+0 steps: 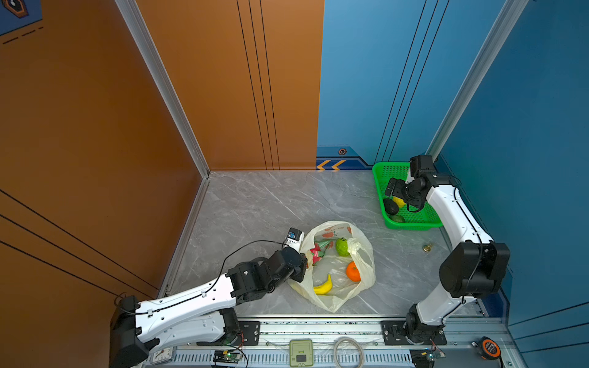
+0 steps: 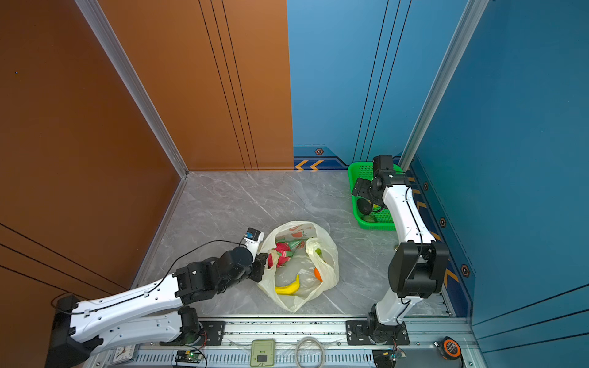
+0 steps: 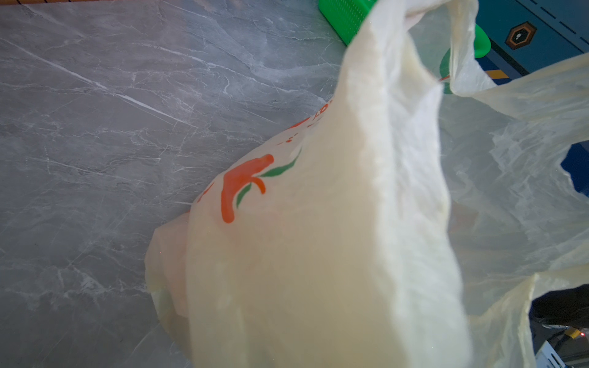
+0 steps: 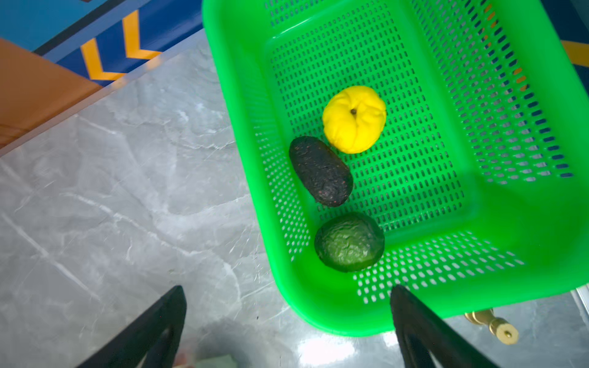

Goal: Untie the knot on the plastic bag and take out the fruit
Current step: 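Move the right gripper back over the open bag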

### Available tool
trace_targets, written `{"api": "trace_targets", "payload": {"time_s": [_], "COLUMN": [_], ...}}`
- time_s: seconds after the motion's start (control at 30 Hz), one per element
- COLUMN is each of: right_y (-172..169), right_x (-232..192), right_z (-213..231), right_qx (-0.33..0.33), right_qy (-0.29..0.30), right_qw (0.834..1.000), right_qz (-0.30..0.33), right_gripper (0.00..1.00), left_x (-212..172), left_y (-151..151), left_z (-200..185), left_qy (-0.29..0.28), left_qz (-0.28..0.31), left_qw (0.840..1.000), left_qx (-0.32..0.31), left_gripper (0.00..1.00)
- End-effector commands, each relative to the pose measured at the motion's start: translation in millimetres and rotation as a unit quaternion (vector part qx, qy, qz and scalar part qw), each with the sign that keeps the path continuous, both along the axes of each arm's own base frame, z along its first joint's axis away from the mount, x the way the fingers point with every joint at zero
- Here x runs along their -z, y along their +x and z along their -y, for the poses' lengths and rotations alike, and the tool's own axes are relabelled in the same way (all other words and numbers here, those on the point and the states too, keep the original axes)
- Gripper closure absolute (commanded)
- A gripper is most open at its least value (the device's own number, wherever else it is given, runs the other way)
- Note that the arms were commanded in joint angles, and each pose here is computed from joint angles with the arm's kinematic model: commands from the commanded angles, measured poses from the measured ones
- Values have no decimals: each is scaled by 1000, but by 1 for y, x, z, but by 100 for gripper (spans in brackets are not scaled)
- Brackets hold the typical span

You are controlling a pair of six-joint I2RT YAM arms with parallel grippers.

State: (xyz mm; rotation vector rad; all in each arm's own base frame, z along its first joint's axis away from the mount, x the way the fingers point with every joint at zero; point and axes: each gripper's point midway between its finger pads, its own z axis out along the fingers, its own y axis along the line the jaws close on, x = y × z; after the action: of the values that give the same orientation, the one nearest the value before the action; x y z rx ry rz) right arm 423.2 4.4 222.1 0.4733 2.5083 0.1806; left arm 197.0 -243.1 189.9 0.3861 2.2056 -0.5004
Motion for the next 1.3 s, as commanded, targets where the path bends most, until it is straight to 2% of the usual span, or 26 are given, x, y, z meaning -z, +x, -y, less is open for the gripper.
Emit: {"api": "trace_targets", "payload": {"time_s": [0.0, 0.17, 0.37, 0.53, 0.67, 0.97, 1.13, 1.27], "right_y": [-38, -81, -129, -164, -189, -220, -230, -240], "right_x": [-16, -59, -95, -109, -105, -66, -41, -22], "right_z": [-33, -93, -175, -234, -267, -283, -268, -259], "right_qx": [-47, -104, -184, -245, -275, -258, -233, -247], "right_qy": [19, 44, 84, 98, 98, 57, 33, 6], "right_qw": [999, 994, 979, 964, 956, 964, 971, 967], "right_qz": [-16, 11, 32, 33, 17, -28, -47, -60], "right_gripper": [0, 0, 0, 0, 0, 3, 7, 7], "left_x": [-9, -15, -19, -20, -20, -24, -24, -25], "left_y": [1, 2, 2, 2, 3, 3, 4, 4], "left_z": [-1, -2, 1, 5, 4, 0, -2, -2], "left_qy": [-5, -7, -8, -5, -7, -14, -13, -14], "left_qz": [11, 19, 22, 22, 22, 28, 29, 30], "left_qw": [1000, 1000, 1000, 1000, 1000, 999, 999, 999], "left_qx": [6, 7, 13, 17, 14, 6, 3, 3], "left_gripper": [100, 100, 100, 100, 100, 100, 100, 100]}}
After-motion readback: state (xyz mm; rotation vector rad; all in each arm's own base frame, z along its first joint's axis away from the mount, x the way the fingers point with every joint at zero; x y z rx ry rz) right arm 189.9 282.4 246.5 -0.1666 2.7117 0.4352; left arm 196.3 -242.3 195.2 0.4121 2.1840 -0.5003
